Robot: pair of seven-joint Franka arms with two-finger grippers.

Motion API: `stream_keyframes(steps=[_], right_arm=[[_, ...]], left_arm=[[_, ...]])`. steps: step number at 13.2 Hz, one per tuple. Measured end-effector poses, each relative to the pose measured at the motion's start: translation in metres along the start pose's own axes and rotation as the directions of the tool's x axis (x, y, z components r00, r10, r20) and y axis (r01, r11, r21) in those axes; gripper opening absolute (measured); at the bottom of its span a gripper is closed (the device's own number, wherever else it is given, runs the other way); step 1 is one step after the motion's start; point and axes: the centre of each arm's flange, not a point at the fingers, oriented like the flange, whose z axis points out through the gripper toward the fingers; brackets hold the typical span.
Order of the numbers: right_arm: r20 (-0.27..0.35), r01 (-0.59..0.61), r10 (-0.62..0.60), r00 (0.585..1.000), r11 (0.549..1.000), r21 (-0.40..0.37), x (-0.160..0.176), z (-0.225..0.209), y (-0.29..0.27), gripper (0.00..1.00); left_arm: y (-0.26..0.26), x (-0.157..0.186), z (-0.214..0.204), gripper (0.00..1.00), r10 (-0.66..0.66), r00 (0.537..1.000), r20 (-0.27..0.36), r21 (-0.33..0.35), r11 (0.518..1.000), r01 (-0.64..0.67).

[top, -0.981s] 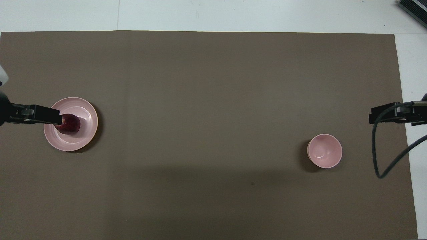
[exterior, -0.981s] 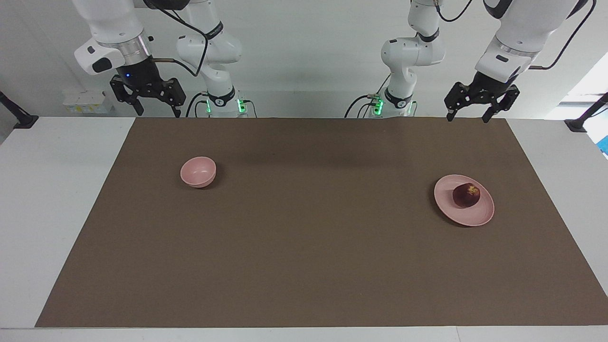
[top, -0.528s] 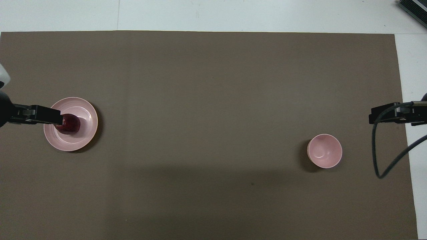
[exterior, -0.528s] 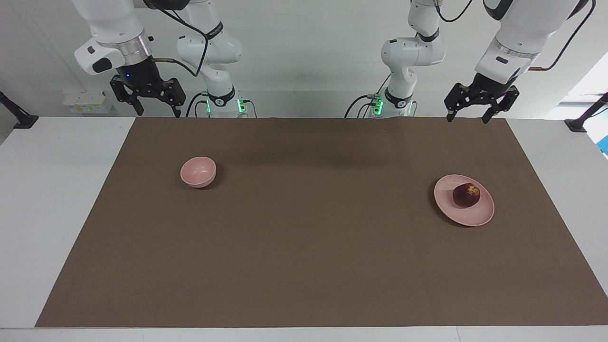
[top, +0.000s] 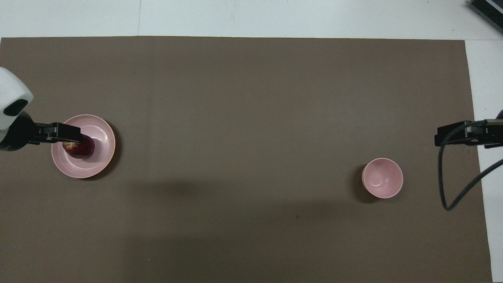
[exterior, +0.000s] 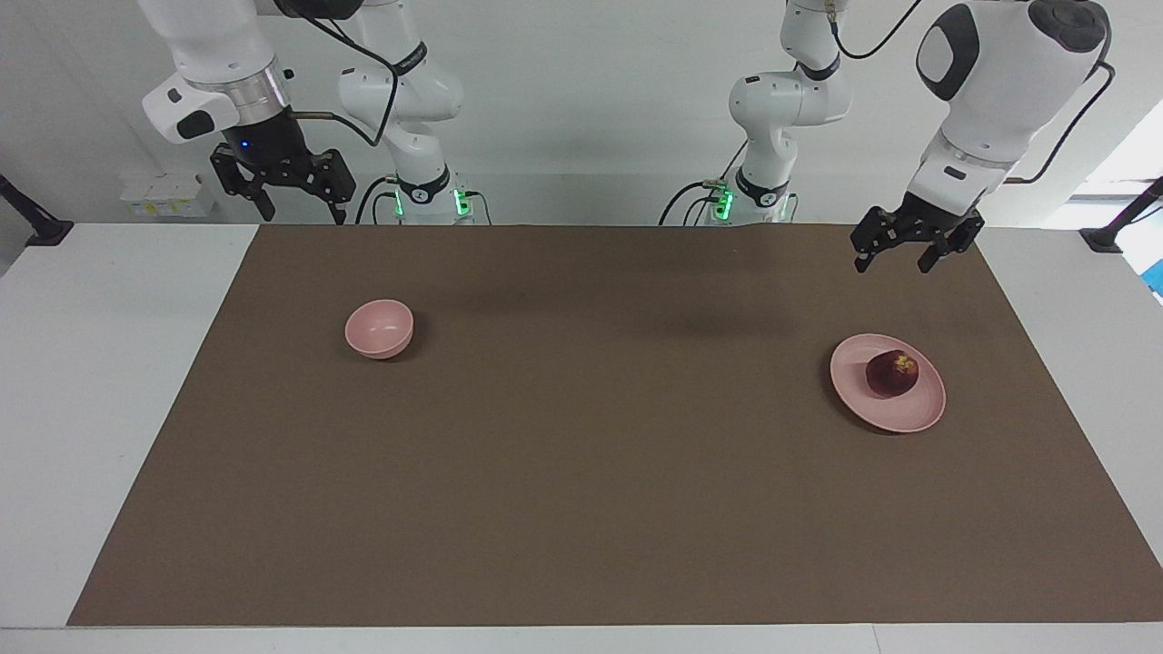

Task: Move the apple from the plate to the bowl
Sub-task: 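Lift the apple with the left gripper while the right gripper reaches inward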

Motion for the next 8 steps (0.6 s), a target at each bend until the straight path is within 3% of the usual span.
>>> stream_keyframes(steps=[8], right_arm=[[0.010,0.008,-0.008,1.000,1.000,-0.001,-0.002,0.004,-0.004,1.00]], left_arm=[[-0.086,0.009,0.128,1.00,-0.102,0.994,0.032,-0.001,0.995,0.102]])
